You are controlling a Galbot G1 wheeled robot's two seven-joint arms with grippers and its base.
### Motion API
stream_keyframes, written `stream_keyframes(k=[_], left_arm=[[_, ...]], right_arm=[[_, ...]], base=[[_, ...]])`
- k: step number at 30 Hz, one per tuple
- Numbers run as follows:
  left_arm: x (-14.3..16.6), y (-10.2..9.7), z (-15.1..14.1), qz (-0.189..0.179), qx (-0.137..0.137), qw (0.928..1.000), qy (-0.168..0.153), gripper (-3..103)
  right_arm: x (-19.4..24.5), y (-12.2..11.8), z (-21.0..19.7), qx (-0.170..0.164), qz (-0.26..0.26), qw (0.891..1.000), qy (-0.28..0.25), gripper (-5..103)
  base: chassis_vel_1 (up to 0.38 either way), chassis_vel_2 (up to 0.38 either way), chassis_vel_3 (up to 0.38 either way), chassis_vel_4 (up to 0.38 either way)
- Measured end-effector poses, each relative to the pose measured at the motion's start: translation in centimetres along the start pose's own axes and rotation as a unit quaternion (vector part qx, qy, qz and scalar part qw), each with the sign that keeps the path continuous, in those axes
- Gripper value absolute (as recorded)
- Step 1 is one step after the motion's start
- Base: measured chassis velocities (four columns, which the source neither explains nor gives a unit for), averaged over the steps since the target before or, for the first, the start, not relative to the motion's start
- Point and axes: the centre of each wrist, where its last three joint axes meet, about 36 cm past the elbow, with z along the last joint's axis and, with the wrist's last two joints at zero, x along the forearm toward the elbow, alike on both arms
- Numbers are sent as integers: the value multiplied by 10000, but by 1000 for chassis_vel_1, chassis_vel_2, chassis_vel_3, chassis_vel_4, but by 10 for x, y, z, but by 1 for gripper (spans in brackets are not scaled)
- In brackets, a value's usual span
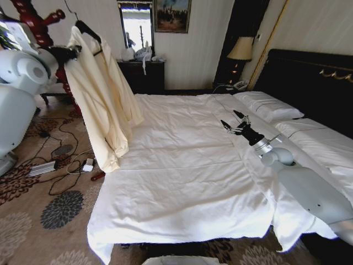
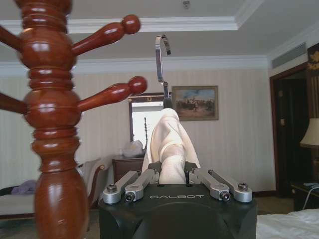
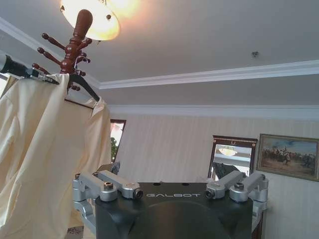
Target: Pick up the clothes from the bed and hang them on the clothes hanger.
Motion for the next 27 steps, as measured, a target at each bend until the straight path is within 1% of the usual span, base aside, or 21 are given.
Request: stream_keyframes(k=[1, 5, 13, 17, 20, 27], left_arm=[[0, 0, 0, 0, 0, 10000, 0, 20], [12, 18, 3, -155, -23, 9999, 17, 20], [21, 31, 5, -222, -11, 9998, 17, 20], [20, 38, 11, -252, 23, 9997, 68, 20], [14, 45, 18, -280, 116, 9995, 106, 20], [8, 49, 21, -272, 155, 9994, 149, 20]], right_arm=[[0, 0, 0, 0, 0, 10000, 0, 100], [-1, 0, 0, 1, -19, 10000, 1, 100], [-4, 2, -1, -5, -54, 10000, -18, 100], [-4, 2, -1, -4, -66, 10000, -12, 100], [-4, 2, -2, 8, -76, 10000, 1, 100], [-2, 1, -4, 26, -91, 10000, 21, 100]], base=[[0, 0, 0, 0], [0, 0, 0, 0], [0, 0, 0, 0], [0, 0, 0, 0], [0, 0, 0, 0], [0, 0, 0, 0]])
